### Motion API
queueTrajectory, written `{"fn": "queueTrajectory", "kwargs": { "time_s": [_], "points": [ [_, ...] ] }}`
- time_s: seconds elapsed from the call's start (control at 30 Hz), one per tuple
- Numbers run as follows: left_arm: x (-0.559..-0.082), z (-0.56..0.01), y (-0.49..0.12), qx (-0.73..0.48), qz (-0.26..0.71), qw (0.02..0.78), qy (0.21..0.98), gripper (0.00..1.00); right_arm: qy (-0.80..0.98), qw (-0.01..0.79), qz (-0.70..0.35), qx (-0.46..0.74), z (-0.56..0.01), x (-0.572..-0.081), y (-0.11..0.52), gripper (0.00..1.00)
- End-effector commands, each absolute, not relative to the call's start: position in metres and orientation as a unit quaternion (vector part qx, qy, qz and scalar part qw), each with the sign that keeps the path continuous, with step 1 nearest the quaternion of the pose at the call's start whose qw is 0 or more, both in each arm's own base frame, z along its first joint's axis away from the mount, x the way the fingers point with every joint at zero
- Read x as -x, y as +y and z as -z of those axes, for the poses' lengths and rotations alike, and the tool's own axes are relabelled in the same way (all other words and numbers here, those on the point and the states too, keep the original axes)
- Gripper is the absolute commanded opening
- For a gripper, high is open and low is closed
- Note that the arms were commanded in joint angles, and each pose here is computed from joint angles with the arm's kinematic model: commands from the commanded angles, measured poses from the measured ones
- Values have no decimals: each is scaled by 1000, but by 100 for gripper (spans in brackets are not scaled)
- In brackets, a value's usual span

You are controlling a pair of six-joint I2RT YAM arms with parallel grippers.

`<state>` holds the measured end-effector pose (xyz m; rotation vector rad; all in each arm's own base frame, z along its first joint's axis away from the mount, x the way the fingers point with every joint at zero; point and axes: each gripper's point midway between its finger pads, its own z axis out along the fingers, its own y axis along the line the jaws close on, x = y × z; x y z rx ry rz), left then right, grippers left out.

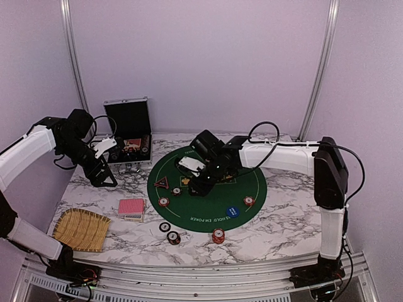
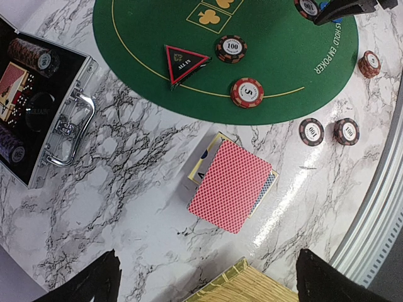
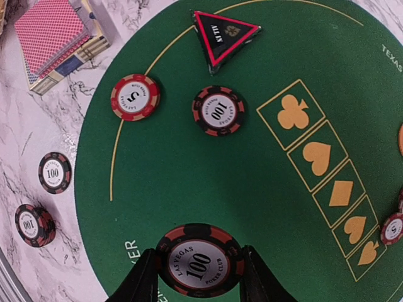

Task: Distribute texas hold em gaming equipment
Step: Place the poker chips pile in the big blind area.

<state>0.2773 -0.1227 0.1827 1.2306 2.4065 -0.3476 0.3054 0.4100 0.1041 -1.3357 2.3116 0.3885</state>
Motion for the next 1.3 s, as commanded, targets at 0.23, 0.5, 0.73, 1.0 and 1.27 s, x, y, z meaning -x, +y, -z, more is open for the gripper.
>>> {"fn": "queueTrajectory", "kwargs": {
  "time_s": [0.23,0.5,0.73,1.0,1.27],
  "points": [
    [-277,-188,-122,-441,127,204,865,99,904,299,-56,300,-116,-454,317,0],
    [-278,-187,-122,-442,128,202,865,99,928,306,-21,211,-84,-529,259,0],
    [-279,-186,-123,-443,129,200,864,99,939,304,-6,161,-58,-561,235,0],
    [-280,-181,-123,-444,131,192,865,99,943,294,-13,153,-44,-567,228,16],
    [-281,-182,-124,-445,133,194,864,99,940,299,-23,161,-64,-565,231,66]
  ]
}}
